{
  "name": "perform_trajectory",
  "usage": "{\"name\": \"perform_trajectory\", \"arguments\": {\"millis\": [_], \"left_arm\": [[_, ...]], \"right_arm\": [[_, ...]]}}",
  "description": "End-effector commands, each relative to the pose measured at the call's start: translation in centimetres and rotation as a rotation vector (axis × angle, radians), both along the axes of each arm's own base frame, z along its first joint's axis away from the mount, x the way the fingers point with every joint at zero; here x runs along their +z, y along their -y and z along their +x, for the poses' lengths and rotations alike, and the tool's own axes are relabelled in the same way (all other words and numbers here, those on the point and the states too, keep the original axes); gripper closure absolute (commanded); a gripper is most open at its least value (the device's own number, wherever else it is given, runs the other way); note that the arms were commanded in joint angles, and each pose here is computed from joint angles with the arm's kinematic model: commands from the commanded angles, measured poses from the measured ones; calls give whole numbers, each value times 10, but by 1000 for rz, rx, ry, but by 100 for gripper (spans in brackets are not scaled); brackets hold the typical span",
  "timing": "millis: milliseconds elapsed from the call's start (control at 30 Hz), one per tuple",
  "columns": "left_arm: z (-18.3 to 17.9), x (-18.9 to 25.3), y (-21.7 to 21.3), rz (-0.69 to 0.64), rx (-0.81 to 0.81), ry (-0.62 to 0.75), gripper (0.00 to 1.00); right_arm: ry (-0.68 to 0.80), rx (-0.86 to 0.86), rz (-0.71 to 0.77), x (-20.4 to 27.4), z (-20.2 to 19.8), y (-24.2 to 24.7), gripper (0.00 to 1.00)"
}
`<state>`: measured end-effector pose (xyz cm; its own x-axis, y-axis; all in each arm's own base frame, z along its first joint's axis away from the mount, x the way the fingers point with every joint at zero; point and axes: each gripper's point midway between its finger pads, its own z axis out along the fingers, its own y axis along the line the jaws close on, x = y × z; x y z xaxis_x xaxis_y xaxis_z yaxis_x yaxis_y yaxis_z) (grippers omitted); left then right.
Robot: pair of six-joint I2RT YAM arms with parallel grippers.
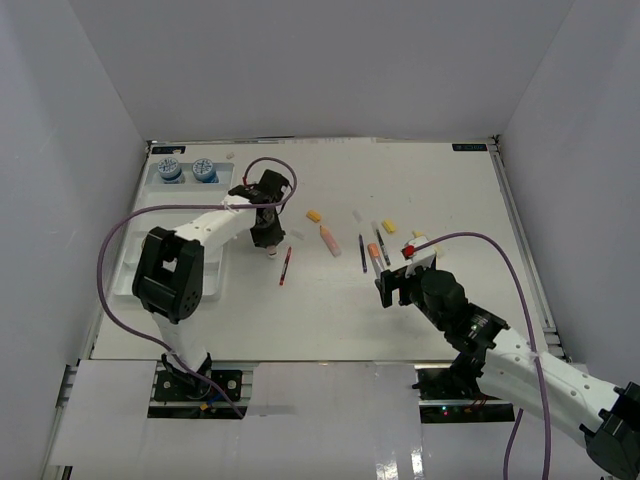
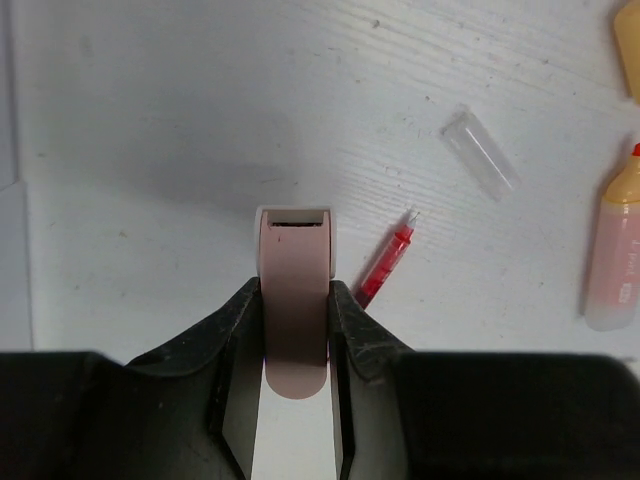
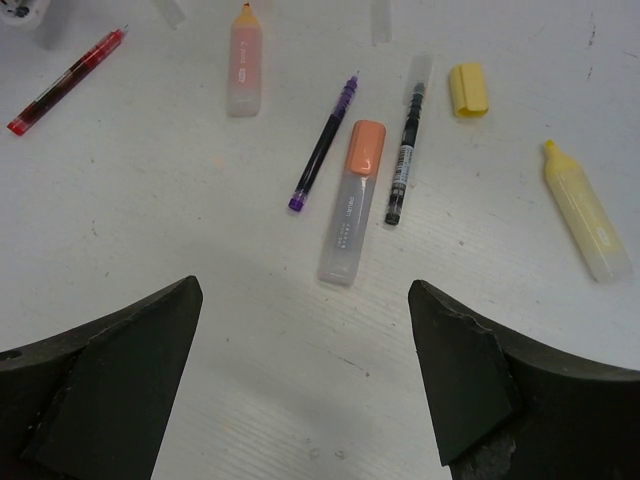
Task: Sort the stationery into containers
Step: Pick up the stapler from the center of the board, then place the stapler in the storage box.
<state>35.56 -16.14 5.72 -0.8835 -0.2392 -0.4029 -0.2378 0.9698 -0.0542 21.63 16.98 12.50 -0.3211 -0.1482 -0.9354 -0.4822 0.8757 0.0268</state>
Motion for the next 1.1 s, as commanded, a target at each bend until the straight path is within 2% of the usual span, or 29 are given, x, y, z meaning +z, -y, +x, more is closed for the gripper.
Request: {"name": "perform_trajectory", "arguments": {"millis": [0, 200, 400, 533, 700, 867, 1067], "left_arm": [[-3, 62, -26, 20, 112, 124, 89], [-40, 86, -94, -51, 379, 148, 96], [-77, 87, -168, -59, 659, 145, 97], [-86, 76, -204, -68, 792, 128, 96], [-85, 56, -236, -160, 908, 133, 96], [-80, 44, -263, -167, 1000, 137, 96], [-83, 27, -278, -155, 1069, 133, 89]], "right_arm": [[17, -4, 32, 5, 1, -1, 10], [28, 15, 62, 11, -2, -4, 10], [24, 52, 86, 14, -7, -10, 10], [25, 59, 93, 15, -8, -11, 10], [33, 59, 109, 17, -9, -10, 10], [30, 57, 111, 17, -9, -10, 10], [22, 51, 103, 14, -9, -9, 10]]}}
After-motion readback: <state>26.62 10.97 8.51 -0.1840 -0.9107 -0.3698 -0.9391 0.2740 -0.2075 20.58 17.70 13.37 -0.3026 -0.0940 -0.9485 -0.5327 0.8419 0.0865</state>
